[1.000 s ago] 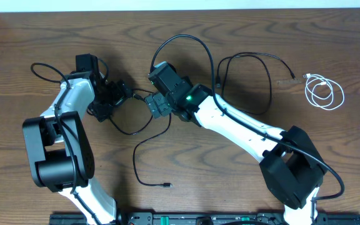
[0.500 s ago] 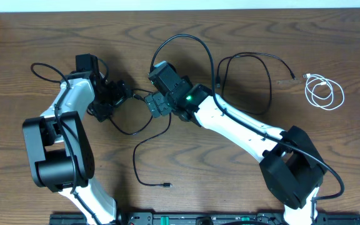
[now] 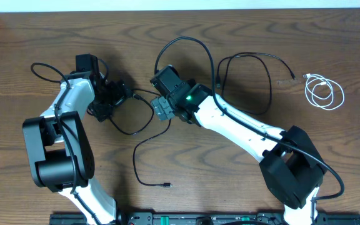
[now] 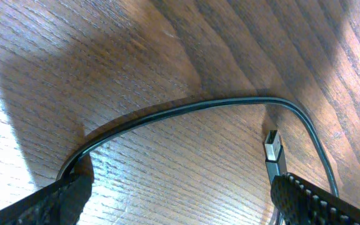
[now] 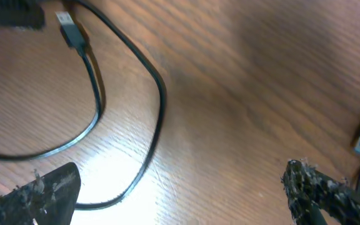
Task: Untangle cables
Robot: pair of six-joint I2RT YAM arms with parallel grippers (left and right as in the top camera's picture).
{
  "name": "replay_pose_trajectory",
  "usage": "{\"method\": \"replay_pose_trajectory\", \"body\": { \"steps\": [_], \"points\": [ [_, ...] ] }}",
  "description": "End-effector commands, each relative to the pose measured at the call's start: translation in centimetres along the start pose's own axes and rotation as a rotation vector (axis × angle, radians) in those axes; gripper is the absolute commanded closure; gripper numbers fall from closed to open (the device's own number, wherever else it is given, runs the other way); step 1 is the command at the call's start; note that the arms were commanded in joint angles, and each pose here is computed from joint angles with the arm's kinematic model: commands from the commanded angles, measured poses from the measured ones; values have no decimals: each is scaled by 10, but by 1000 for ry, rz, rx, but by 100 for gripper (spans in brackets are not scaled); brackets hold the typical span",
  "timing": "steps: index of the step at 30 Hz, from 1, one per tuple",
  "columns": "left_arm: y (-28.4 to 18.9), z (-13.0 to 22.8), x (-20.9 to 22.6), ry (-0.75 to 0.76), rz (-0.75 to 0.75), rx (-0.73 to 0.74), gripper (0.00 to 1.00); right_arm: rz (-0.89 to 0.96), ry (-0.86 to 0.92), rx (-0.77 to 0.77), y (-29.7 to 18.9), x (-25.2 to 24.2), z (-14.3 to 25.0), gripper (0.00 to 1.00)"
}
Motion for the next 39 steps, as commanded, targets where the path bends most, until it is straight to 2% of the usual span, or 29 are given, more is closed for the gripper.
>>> {"method": "replay_pose_trajectory", "body": {
  "steps": [1, 13, 14, 16, 18, 21, 23, 24, 26, 27, 28, 32, 39],
  "points": [
    [17, 13, 21, -24, -75, 53, 2, 26, 5, -9, 4, -3, -2, 1],
    [18, 1, 20, -12, -77, -1, 0, -21, -5, -122, 2, 6, -28, 2],
    [18, 2, 20, -13, -78, 5, 8, -29, -6, -119, 2, 8, -27, 2],
    [18, 6, 21, -16, -80, 20, 65, -29, -9, -118, 2, 9, -27, 1],
    [18, 9, 17, -18, -52, 40, 92, -30, -9, -118, 2, 9, -26, 1],
    [17, 14, 4, 3, 34, 74, 92, -30, -9, -118, 2, 9, -26, 8],
    [17, 16, -3, 55, 82, 86, 92, -28, -9, -118, 2, 8, -27, 27],
    [17, 16, -3, 55, 81, 85, 92, -27, -17, -118, 2, 7, -27, 40],
    [17, 15, -3, 55, 81, 84, 92, -22, -45, -118, 3, 5, -28, 82],
    [17, 15, -3, 56, 81, 84, 92, -21, -43, -118, 3, 4, -28, 93],
    [17, 15, -3, 56, 81, 83, 92, -19, -40, -118, 3, 3, -28, 99],
    [17, 15, -3, 56, 81, 83, 92, -17, -36, -118, 8, 1, -29, 99],
    [17, 15, -3, 56, 81, 83, 92, -15, -32, -121, 11, 0, -30, 88]
  ]
}}
Point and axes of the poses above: each gripper's point midway between its finger pads, its own y axis out along the fingers, its own x axis along the line the jaws close on, z = x × y, the point moved 2 cm from there along -y, back along the fingers, and after that the axes turned 6 degrees about y, right-handed, at the moved point
